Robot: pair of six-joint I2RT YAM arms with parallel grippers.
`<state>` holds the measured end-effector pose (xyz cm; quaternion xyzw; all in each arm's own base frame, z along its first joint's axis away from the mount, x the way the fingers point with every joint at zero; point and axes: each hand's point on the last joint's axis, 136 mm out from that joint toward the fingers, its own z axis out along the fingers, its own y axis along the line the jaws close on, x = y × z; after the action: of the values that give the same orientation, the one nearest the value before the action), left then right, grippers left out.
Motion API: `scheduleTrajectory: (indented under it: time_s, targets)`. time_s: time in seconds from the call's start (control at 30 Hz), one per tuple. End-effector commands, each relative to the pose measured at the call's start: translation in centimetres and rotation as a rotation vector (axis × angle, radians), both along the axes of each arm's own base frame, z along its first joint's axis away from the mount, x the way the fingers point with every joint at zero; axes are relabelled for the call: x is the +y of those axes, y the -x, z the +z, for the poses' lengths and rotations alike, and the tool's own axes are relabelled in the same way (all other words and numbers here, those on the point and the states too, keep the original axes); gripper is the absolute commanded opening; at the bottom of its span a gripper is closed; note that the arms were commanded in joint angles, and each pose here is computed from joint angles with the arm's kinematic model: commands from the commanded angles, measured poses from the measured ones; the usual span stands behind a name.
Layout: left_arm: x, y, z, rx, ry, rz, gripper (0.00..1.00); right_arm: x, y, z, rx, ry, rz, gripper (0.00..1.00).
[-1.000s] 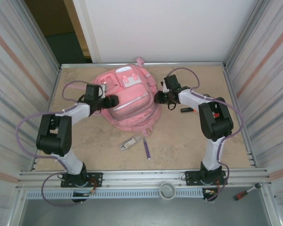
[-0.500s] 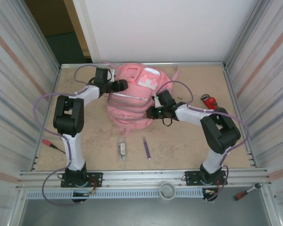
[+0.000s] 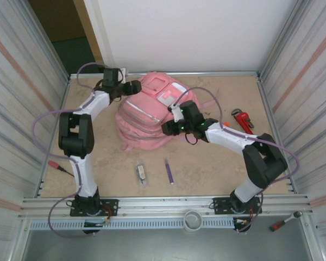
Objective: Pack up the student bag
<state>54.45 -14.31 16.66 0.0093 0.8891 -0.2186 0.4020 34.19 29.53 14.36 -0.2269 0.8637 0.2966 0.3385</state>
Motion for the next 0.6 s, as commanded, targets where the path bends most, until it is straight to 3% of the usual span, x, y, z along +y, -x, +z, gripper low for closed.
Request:
scheduleTrajectory:
  time_s: [0.0, 0.1, 0.3, 0.4, 0.57]
  targets:
    - [1.5, 2.8, 4.5, -0.076, 0.001, 0.065, 0.79, -1.8, -2.0, -0.2, -0.079, 0.027, 0.032, 0.48]
    - [0.5, 6.7, 3.0, -0.002, 0.035, 0.025, 0.78, -1.2, -2.7, -1.2, -0.1, 0.071, 0.102, 0.58]
    - [-1.8, 14.4, 1.7, 0.01, 0.007, -0.021, 0.76, -1.9, -4.8, -0.1, -0.106, 0.019, 0.065, 0.58]
    - [-2.8, 17.6, 0.5, 0.037, 0.021, -0.038, 0.74, -1.9, -4.5, -0.1, -0.147, 0.081, 0.098, 0.57]
    - [-8.1, 21.6, -0.6, 0.036, 0.075, -0.117, 0.67, -4.0, -7.4, 0.6, -0.094, 0.006, -0.056, 0.56]
